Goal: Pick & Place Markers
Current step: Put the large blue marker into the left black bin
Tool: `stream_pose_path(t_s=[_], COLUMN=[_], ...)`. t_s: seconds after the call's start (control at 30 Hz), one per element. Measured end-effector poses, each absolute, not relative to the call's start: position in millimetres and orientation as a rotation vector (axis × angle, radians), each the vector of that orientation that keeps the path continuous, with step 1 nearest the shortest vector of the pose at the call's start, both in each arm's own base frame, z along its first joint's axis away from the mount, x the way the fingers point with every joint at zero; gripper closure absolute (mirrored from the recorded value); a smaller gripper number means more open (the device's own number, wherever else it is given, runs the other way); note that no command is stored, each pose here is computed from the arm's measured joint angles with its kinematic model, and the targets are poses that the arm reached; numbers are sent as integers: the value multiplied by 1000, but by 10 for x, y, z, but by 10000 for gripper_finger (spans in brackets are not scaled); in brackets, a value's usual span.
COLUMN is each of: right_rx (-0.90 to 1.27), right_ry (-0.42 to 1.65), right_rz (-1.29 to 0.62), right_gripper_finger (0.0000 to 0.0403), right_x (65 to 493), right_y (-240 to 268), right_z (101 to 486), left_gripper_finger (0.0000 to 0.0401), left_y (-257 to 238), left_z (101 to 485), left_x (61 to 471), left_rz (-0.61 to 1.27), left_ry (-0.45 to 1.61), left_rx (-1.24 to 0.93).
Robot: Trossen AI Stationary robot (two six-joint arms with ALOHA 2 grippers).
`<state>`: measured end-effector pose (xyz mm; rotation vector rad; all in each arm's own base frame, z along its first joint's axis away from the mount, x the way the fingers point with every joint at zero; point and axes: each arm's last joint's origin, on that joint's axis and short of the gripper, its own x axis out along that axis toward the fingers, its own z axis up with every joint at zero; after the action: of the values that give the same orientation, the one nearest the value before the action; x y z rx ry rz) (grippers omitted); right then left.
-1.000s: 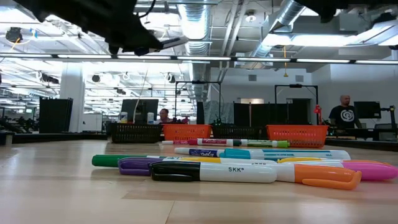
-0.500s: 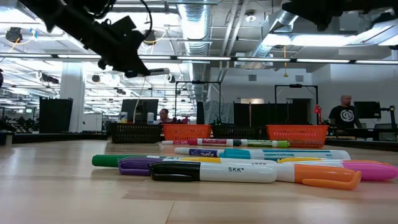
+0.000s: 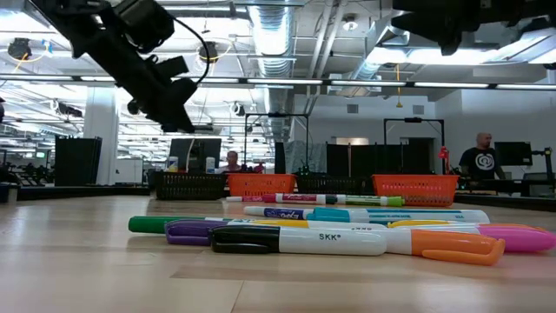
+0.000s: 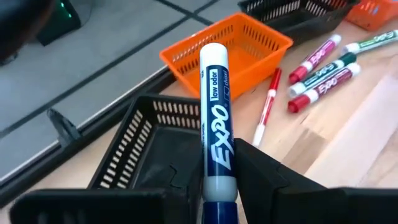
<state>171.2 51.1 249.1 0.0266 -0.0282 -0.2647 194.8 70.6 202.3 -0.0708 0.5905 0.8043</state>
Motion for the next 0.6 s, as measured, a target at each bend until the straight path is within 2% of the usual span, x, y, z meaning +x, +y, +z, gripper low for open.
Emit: stream_pose_path(t_s=[0.4, 0.6], right_rx=[5, -40], right_ry=[11, -7], right_rz=[-262, -265], right_gripper_finger=[239, 239], right_x=[1848, 1891], right_y=[572, 585], right_z=[2372, 2487], left_gripper_finger=[316, 316], left_y=[878, 967], left_z=[1755, 1730], left_x=[1746, 1731], left_rz=[882, 787], left_ry=[682, 614], left_rx=[-57, -38])
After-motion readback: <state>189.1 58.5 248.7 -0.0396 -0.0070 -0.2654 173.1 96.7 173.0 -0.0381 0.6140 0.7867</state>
